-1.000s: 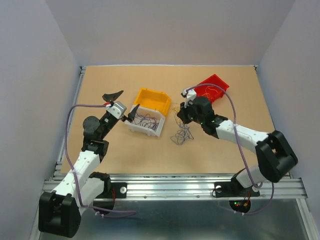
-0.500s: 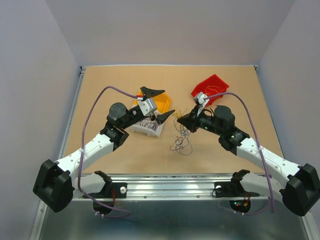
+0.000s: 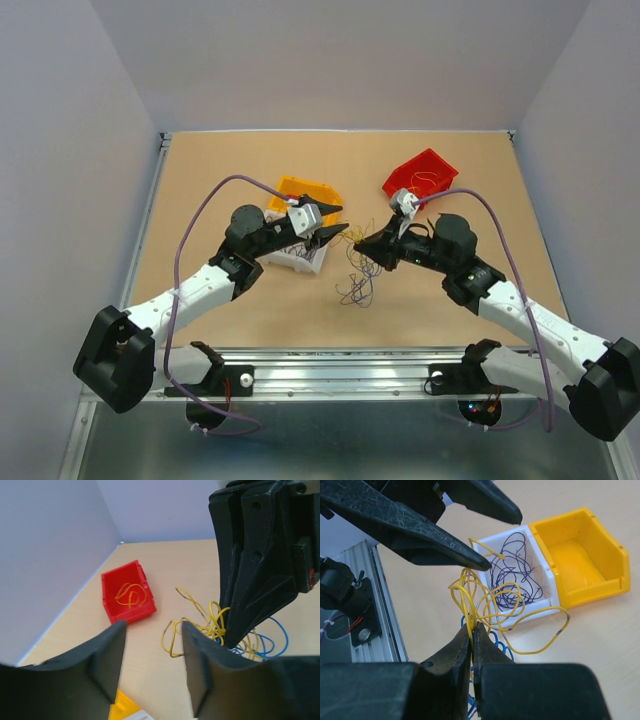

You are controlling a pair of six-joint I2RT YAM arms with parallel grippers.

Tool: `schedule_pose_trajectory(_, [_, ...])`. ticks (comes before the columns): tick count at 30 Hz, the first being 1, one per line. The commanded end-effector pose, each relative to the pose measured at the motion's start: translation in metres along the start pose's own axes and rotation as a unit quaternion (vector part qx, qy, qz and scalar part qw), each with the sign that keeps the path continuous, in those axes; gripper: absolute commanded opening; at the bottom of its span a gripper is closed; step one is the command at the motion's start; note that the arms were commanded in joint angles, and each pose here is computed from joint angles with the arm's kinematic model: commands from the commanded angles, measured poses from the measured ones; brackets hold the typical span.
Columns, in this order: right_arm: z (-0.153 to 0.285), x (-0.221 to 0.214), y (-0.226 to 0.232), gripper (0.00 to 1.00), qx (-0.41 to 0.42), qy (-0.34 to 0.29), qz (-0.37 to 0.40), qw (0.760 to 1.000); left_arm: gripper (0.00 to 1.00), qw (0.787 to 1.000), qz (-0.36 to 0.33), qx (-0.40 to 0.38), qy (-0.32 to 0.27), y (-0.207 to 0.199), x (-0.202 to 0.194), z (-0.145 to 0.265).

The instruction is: Untangle the cables

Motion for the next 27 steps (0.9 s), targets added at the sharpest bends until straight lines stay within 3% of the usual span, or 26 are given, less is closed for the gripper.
schedule_pose_trajectory(1, [0.003, -0.002, 0.007, 0.06, 0.02, -0.006, 0.014, 1.0, 0.27, 0.999, -0.016, -0.027, -0.013, -0.003, 0.011, -0.003])
schedule_pose_trajectory(3, [0.002, -0.002, 0.006, 0.07, 0.019, -0.005, 0.014, 1.0, 0.04, 0.999, -0.018, -0.039, -0.012, -0.005, 0.012, -0.004])
schedule_pose_trajectory(4, [0.002, -0.003, 0.005, 0.08, 0.019, -0.004, 0.015, 1.0, 0.0, 0.999, -0.02, -0.041, -0.008, -0.004, 0.013, -0.003])
schedule_pose_trajectory(5, [0.001, -0.004, 0.005, 0.11, 0.019, -0.003, 0.017, 1.0, 0.0, 0.999, -0.022, -0.036, -0.006, -0.004, 0.014, -0.002])
schedule_pose_trajectory(7, [-0.001, -0.01, 0.0, 0.36, 0.015, 0.006, 0.021, 1.0, 0.0, 0.999, -0.033, -0.001, -0.006, 0.004, 0.021, 0.004])
schedule_pose_trajectory(9, [-0.007, -0.02, -0.007, 0.53, 0.005, 0.023, 0.01, 1.0, 0.0, 0.999, -0.043, 0.021, -0.012, 0.009, 0.028, 0.009])
schedule_pose_trajectory(11, [-0.013, -0.027, -0.013, 0.6, -0.007, 0.045, -0.006, 0.999, 0.0, 0.997, -0.057, 0.033, -0.031, 0.009, 0.045, 0.018])
schedule_pose_trajectory(14, [-0.025, -0.039, -0.021, 0.61, -0.014, 0.09, -0.03, 0.995, 0.0, 0.994, -0.075, 0.036, -0.072, 0.01, 0.079, 0.025])
schedule_pose_trajectory(18, [-0.035, -0.041, -0.03, 0.7, -0.031, 0.099, -0.021, 0.994, 0.0, 0.992, -0.049, 0.017, -0.111, 0.013, 0.122, 0.022])
schedule_pose_trajectory(23, [-0.028, -0.019, -0.009, 0.81, 0.029, 0.016, 0.013, 0.999, 0.0, 0.992, -0.05, -0.012, -0.114, 0.015, 0.136, 0.011])
schedule_pose_trajectory(27, [-0.019, -0.007, -0.002, 0.82, 0.032, -0.035, 0.033, 0.998, 0.0, 0.991, -0.058, 0.012, -0.117, 0.026, 0.143, 0.007])
Point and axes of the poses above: each gripper's point midway between its finger pads, its own z axis back along the fingers, its own y axis along the line the jaws close on, x = y × z, the point moved 4 cm from there along z, back along the fingers, and after that the axes turned 4 degrees about -z, right-handed, at the moved point
